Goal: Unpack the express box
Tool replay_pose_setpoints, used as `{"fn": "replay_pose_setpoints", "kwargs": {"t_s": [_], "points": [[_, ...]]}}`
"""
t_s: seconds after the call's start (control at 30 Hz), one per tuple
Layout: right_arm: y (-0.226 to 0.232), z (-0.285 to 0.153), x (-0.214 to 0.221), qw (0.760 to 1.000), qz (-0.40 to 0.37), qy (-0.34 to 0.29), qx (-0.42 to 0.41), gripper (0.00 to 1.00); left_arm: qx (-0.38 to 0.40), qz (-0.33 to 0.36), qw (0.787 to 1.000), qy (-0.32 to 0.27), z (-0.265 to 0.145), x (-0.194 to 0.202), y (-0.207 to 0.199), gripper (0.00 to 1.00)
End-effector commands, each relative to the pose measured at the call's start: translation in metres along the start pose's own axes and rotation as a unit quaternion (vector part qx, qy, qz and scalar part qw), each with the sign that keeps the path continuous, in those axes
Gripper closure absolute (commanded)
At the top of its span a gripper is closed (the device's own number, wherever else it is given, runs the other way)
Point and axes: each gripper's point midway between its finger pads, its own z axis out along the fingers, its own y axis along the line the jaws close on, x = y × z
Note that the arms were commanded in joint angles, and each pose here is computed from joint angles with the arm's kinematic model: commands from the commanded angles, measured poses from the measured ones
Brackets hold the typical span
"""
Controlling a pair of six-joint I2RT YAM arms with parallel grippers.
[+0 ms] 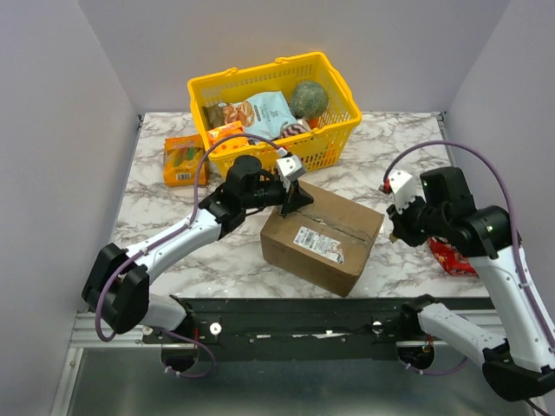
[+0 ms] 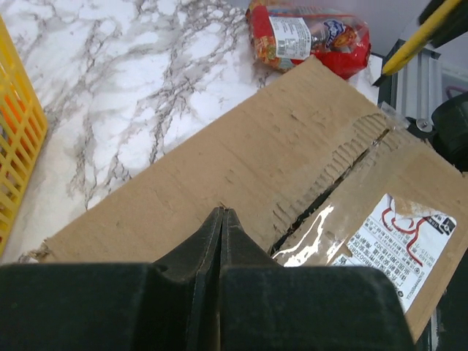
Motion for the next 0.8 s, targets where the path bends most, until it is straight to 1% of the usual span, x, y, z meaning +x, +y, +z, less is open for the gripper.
{"fn": "replay_pose_setpoints", "kwargs": {"t_s": [0.0, 0.1, 0.17, 0.23, 0.27, 0.33, 0.37, 0.4, 0.43, 0.47, 0.5, 0.6, 0.63, 0.7, 0.77], "points": [[-0.016, 0.022, -0.014, 0.997, 0.073, -0.003, 0.019, 1.00, -0.006, 0.038, 0.999, -0.017, -0.013, -0.036, -0.001, 0.91], [-0.009, 0.037, -0.021, 0.997, 0.076, -0.009, -0.015, 1.00, -0.049, 0.030, 0.998, -0.012, -0.028, -0.041, 0.016, 0.90], [-0.007, 0.046, -0.032, 0.997, 0.073, -0.024, -0.032, 1.00, -0.075, 0.049, 0.996, -0.001, -0.041, -0.035, 0.030, 0.89], [-0.004, 0.054, -0.045, 0.995, 0.071, -0.042, -0.054, 1.00, -0.100, 0.052, 0.993, 0.023, -0.052, -0.020, 0.039, 0.89], [-0.005, 0.061, -0.050, 0.995, 0.073, -0.042, -0.062, 1.00, -0.109, 0.052, 0.992, 0.028, -0.057, -0.016, 0.044, 0.89], [-0.004, 0.068, -0.068, 0.992, 0.068, -0.066, -0.080, 1.00, -0.096, 0.056, 0.993, 0.052, -0.063, 0.003, 0.036, 0.89], [-0.004, 0.071, -0.075, 0.991, 0.064, -0.075, -0.088, 1.00, -0.085, 0.073, 0.992, 0.063, -0.065, 0.010, 0.034, 0.89], [-0.005, 0.079, -0.083, 0.990, 0.063, -0.076, -0.098, 0.99, -0.075, 0.070, 0.992, 0.076, -0.067, 0.021, 0.029, 0.89], [-0.007, 0.082, -0.093, 0.989, 0.057, -0.089, -0.100, 1.00, -0.053, 0.069, 0.992, 0.092, -0.070, 0.032, 0.020, 0.89], [-0.008, 0.087, -0.099, 0.989, 0.053, -0.091, -0.107, 1.00, -0.040, 0.086, 0.990, 0.100, -0.073, 0.037, 0.016, 0.89], [-0.009, 0.089, -0.107, 0.988, 0.046, -0.099, -0.110, 1.00, -0.029, 0.089, 0.989, 0.110, -0.075, 0.046, 0.011, 0.90], [-0.017, 0.105, -0.122, 0.987, 0.048, -0.107, -0.108, 0.99, 0.009, 0.102, 0.986, 0.135, -0.083, 0.067, -0.003, 0.91], [-0.021, 0.110, -0.129, 0.986, 0.065, -0.109, -0.105, 1.00, 0.019, 0.098, 0.984, 0.148, -0.086, 0.075, -0.007, 0.91], [-0.023, 0.114, -0.135, 0.985, 0.081, -0.109, -0.106, 1.00, 0.045, 0.100, 0.982, 0.153, -0.087, 0.082, -0.015, 0.92], [-0.019, 0.114, -0.141, 0.981, 0.091, -0.120, -0.119, 1.00, 0.053, 0.088, 0.983, 0.150, -0.086, 0.082, -0.020, 0.92]]}}
